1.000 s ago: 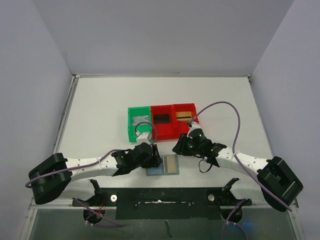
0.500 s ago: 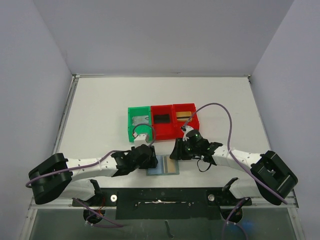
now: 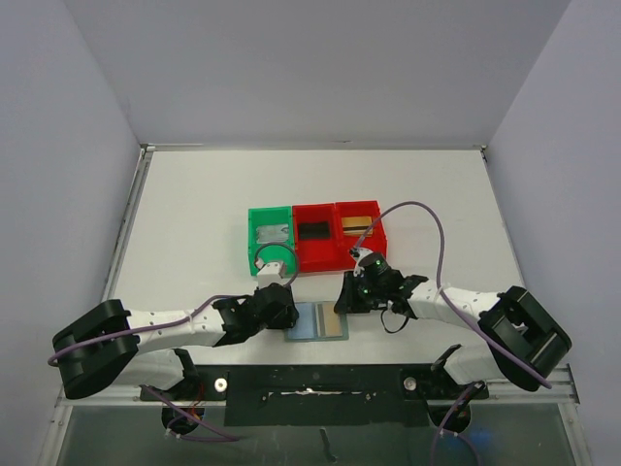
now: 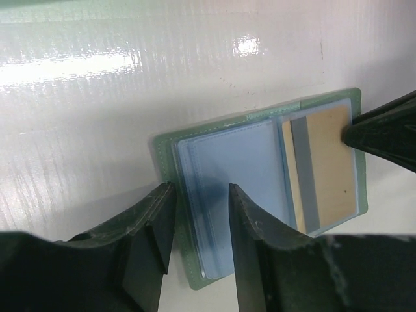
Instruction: Take the credit cards out of the card holder
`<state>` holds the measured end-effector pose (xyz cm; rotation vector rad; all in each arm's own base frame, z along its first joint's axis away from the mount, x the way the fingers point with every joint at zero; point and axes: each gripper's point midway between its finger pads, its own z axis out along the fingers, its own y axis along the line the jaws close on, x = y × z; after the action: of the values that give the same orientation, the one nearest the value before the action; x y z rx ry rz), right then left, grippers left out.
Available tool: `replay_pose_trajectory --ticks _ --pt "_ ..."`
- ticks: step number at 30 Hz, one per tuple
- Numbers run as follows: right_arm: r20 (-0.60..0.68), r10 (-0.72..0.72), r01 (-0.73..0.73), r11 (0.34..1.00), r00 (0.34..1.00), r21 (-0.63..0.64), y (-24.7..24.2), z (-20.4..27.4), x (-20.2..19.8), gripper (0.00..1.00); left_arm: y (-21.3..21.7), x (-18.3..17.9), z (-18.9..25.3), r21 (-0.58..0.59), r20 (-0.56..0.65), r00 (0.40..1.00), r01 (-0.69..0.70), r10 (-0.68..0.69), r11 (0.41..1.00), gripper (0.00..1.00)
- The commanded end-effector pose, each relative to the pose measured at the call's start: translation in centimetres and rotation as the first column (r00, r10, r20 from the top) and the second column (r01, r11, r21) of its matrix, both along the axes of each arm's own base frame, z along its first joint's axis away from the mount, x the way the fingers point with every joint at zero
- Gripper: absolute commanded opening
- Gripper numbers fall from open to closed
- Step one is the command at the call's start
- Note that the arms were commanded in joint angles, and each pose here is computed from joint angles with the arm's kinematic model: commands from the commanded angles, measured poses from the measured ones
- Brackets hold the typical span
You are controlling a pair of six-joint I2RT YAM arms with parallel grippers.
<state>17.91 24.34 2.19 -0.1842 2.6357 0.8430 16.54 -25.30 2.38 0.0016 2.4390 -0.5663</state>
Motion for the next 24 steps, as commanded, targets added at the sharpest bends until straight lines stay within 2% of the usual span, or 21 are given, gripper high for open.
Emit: replay_pose_trajectory --ticks 1,3,8,10,14,17,21,24 --pt "0.093 0.02 -0.027 0.996 0.995 0.08 2.0 3.3 1.5 0.09 -0.6 -1.4 -0.7 -0.023 -0.053 0.997 0.051 -0.052 0.998 0.32" --pt "0.112 0.017 -0.027 0.996 0.994 0.087 1.9 3.9 1.6 0.05 -0.5 -1.3 -0.6 -0.011 -0.052 0.998 0.047 -0.047 0.999 0.31" --pt "0.139 0.027 -0.044 0.992 0.99 0.119 1.8 5.1 1.1 0.07 -0.4 -1.1 -0.4 -0.003 -0.045 0.998 0.042 -0.042 0.999 0.26" --pt "0.146 0.043 -0.063 0.989 0.988 0.135 2.0 5.3 0.8 0.13 -0.5 -1.0 -0.1 -0.01 -0.04 0.998 0.041 -0.041 0.999 0.25" --pt "0.127 0.033 -0.044 0.995 0.991 0.085 1.4 4.6 0.9 0.34 -0.6 -0.9 0.2 -0.014 -0.035 0.999 0.039 -0.039 0.999 0.22" --pt "0.112 0.006 -0.008 1.0 0.994 0.02 0.6 3.9 1.4 0.36 -0.5 -0.9 0.2 -0.014 -0.035 0.999 0.032 -0.033 0.999 0.21" --pt "0.119 0.009 -0.015 0.999 0.993 0.046 1.1 4.2 1.5 0.38 -0.5 -0.9 0.2 -0.018 -0.037 0.999 0.031 -0.031 0.999 0.21" --pt "0.089 -0.049 0.055 0.996 0.995 -0.076 -0.8 3.3 1.9 0.4 -0.4 -0.9 0.2 -0.013 -0.033 0.999 0.027 -0.027 1.0 0.21"
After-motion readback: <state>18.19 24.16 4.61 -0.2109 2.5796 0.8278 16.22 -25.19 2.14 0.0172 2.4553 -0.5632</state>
